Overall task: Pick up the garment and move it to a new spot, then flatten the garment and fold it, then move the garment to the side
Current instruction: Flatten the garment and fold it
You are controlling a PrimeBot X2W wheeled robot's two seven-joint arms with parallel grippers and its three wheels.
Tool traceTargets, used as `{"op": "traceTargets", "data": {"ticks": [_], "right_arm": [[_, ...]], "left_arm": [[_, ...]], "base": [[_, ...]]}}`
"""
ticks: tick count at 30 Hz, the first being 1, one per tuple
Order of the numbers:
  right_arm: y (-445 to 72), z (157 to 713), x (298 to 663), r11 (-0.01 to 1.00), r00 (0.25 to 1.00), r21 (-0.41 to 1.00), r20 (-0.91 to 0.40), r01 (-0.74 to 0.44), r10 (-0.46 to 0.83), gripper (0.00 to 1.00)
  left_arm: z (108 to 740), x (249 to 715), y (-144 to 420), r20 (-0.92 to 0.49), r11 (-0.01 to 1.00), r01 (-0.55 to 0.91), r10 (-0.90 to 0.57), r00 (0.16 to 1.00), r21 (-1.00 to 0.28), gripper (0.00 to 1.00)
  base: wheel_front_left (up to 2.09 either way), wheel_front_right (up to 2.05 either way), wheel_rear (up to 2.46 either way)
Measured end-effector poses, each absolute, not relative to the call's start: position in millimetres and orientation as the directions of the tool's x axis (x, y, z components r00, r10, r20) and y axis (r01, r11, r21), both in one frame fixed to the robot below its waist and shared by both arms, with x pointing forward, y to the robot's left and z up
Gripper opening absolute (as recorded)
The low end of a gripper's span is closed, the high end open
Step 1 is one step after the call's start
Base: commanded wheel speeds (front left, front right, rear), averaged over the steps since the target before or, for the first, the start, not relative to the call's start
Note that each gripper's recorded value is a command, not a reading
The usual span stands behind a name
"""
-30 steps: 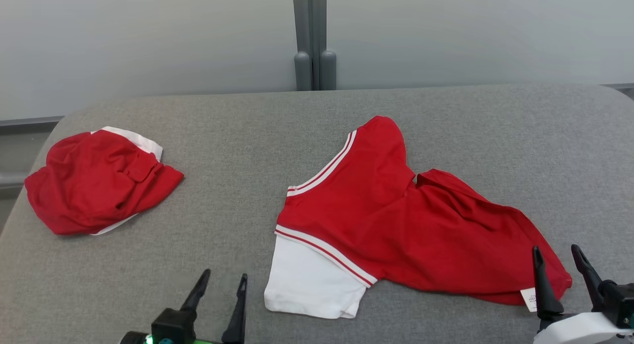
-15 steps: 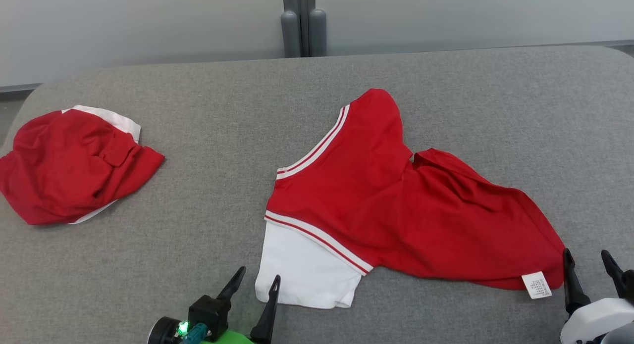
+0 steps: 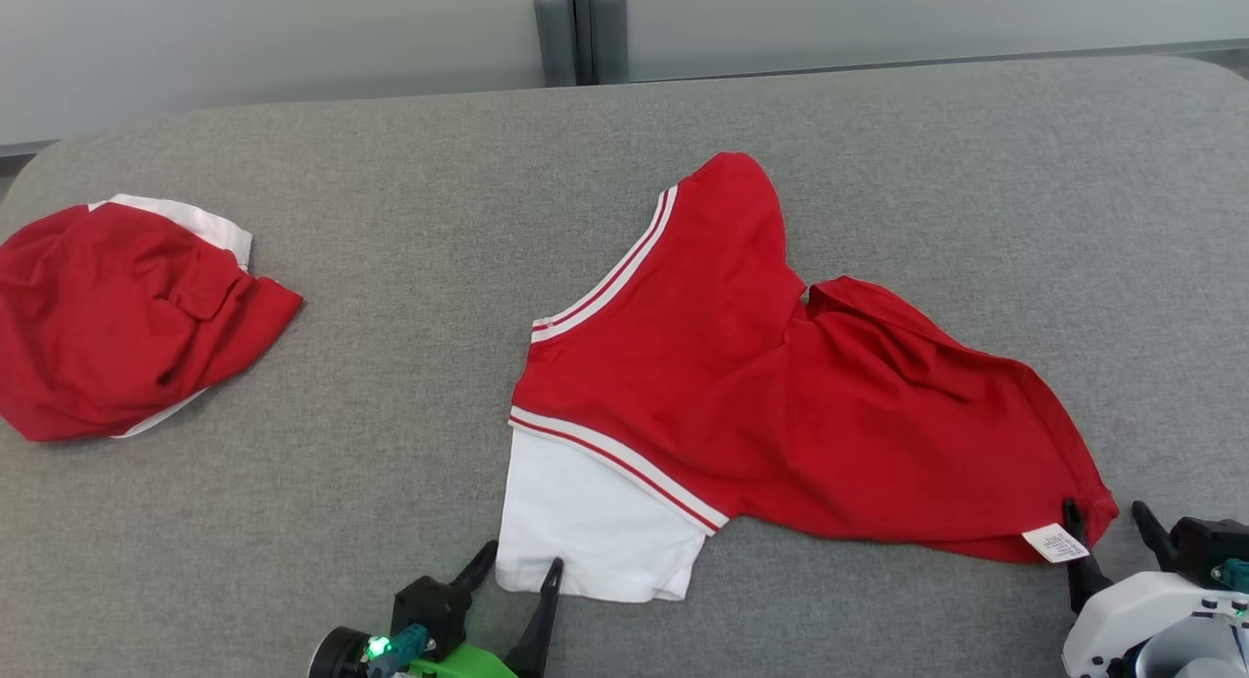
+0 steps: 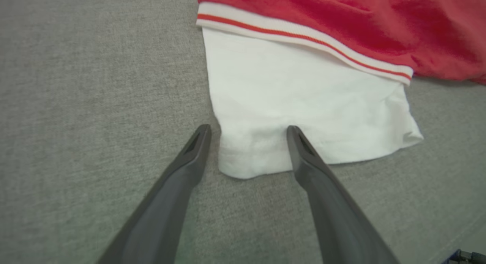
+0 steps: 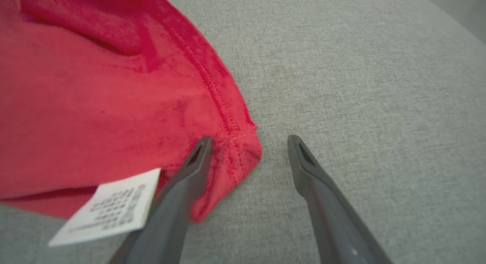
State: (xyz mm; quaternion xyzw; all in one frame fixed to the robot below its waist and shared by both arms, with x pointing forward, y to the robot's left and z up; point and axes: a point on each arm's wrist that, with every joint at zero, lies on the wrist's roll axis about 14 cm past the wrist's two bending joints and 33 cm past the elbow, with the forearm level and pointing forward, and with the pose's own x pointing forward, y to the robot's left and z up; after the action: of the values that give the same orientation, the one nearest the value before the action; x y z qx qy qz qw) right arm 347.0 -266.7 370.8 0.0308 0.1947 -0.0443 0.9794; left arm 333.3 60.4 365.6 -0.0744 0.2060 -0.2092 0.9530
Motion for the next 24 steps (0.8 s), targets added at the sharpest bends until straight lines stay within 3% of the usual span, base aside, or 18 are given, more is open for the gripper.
{"op": "traceTargets", "data": {"ticks": [1,2,3,4,5,10,18,24], "right_arm": [[-264,368,347,0.994,0.917,0.05,-0.392,0.096,-0.068,1.0],[-263,367,347,0.994,0.915,0.057,-0.397,0.096,-0.066,0.75],[-262,366,348,0.994,0.915,0.061,-0.399,0.095,-0.063,0.4],[-260,366,349,0.994,0.915,0.065,-0.398,0.092,-0.059,0.0],[-259,366,349,0.994,0.916,0.069,-0.398,0.09,-0.055,0.0],[-254,379,356,0.992,0.935,0.096,-0.351,0.079,-0.04,0.0],[-233,437,380,0.995,0.987,0.1,-0.157,-0.016,0.032,0.0],[-210,488,414,0.991,0.993,0.071,-0.002,-0.115,0.115,0.0]], "left_arm": [[365,333,59,-0.365,0.9,0.37,-0.432,0.825,-0.229,1.0],[365,334,58,-0.363,0.899,0.371,-0.434,0.825,-0.232,1.0],[366,334,56,-0.36,0.897,0.374,-0.439,0.823,-0.236,1.0],[366,334,54,-0.358,0.894,0.378,-0.444,0.821,-0.243,0.44],[368,335,53,-0.354,0.892,0.377,-0.446,0.822,-0.249,0.0],[382,342,50,-0.305,0.889,0.375,-0.445,0.842,-0.264,0.0],[429,369,58,-0.15,0.888,0.356,-0.41,0.9,-0.291,0.0],[476,413,68,-0.019,0.889,0.413,-0.425,0.905,-0.199,0.0]], "base": [[0.0,0.0,0.0],[0.0,0.0,0.0],[0.0,0.0,0.0],[0.0,0.0,0.0],[0.0,0.0,0.0],[0.0,0.0,0.0],[0.0,0.0,0.0],[0.0,0.0,0.0]]}}
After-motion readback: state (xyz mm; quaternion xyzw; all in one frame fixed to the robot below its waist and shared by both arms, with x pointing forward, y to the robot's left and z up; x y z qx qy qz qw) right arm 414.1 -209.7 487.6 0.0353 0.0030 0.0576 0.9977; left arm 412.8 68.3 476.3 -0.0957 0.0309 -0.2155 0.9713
